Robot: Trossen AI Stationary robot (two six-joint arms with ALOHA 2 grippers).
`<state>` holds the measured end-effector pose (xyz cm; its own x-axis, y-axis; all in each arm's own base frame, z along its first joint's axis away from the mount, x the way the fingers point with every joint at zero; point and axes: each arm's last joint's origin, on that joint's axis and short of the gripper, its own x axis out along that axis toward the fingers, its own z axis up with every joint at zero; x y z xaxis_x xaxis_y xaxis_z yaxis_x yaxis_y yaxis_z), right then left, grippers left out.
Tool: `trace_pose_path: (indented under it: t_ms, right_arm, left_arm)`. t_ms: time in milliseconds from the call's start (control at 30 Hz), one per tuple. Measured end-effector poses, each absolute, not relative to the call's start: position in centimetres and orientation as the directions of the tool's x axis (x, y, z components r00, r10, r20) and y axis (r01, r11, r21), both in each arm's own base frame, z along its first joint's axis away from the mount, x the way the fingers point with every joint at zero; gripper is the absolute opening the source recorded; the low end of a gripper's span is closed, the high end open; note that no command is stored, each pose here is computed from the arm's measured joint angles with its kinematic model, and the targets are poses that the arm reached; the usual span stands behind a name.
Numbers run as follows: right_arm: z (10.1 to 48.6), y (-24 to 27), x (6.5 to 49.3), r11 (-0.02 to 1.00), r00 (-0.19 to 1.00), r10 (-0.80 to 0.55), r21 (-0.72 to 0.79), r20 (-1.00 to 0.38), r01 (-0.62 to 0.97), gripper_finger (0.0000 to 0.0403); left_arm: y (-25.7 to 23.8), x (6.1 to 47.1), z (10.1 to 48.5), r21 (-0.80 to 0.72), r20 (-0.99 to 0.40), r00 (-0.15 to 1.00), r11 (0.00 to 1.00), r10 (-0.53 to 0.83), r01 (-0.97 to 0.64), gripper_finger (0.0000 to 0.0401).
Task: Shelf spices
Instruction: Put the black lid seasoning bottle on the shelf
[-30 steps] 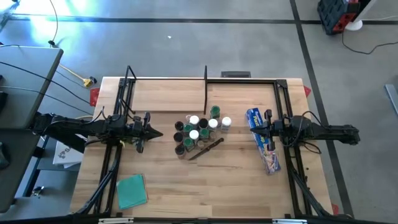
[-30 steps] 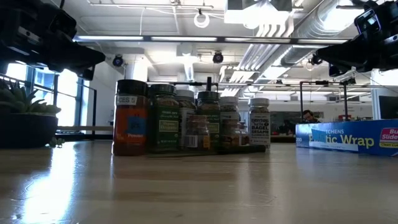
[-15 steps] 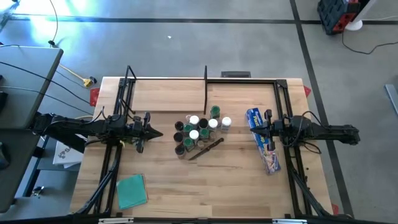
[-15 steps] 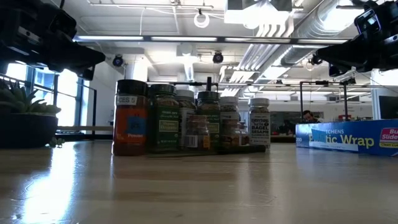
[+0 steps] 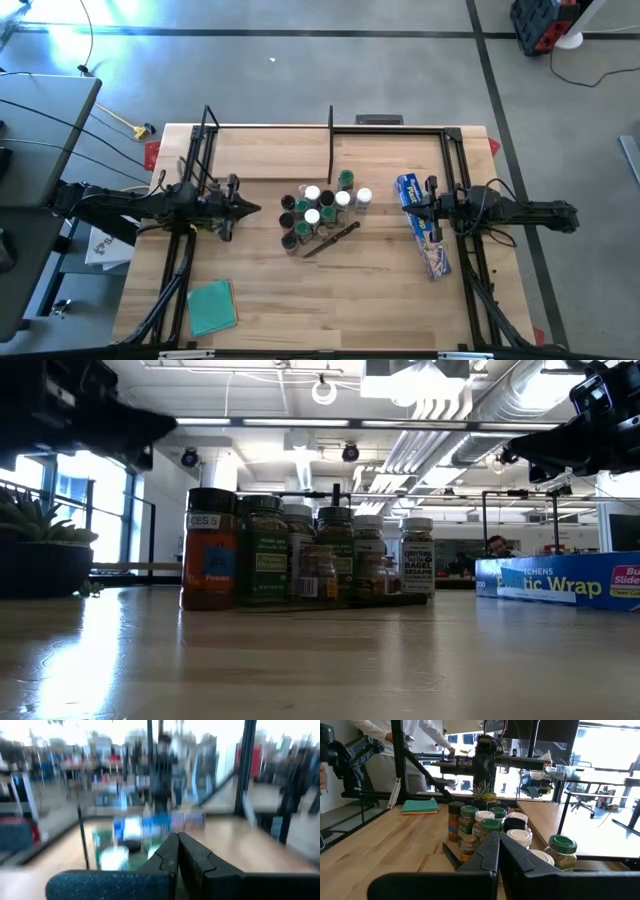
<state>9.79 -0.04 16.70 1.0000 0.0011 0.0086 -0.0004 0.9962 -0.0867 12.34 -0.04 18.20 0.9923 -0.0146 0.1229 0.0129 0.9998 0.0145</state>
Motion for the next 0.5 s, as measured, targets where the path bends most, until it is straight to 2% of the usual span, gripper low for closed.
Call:
trace_pose_path:
  t_ms: [100, 267, 500]
  right_arm:
    - [16.7, 0.0, 9.8, 0.996, 1.000, 0.001, -0.087, 0.008, 0.000, 0.0000]
    - [16.7, 0.0, 9.8, 0.996, 1.000, 0.001, -0.087, 0.009, 0.000, 0.0000]
    - [16.7, 0.0, 9.8, 0.996, 1.000, 0.001, -0.087, 0.009, 0.000, 0.0000]
  left_arm:
    - [0.0, 12.0, 19.9, -0.045, 0.300, 0.954, 0.999, -0.013, 0.028, 0.0005]
    - [0.0, 11.2, 21.8, -0.011, 0.493, 0.870, 1.000, -0.014, 0.023, 0.0005]
    - [-0.2, 11.2, 21.9, -0.120, 0.506, 0.860, 0.981, -0.071, 0.152, 0.0005]
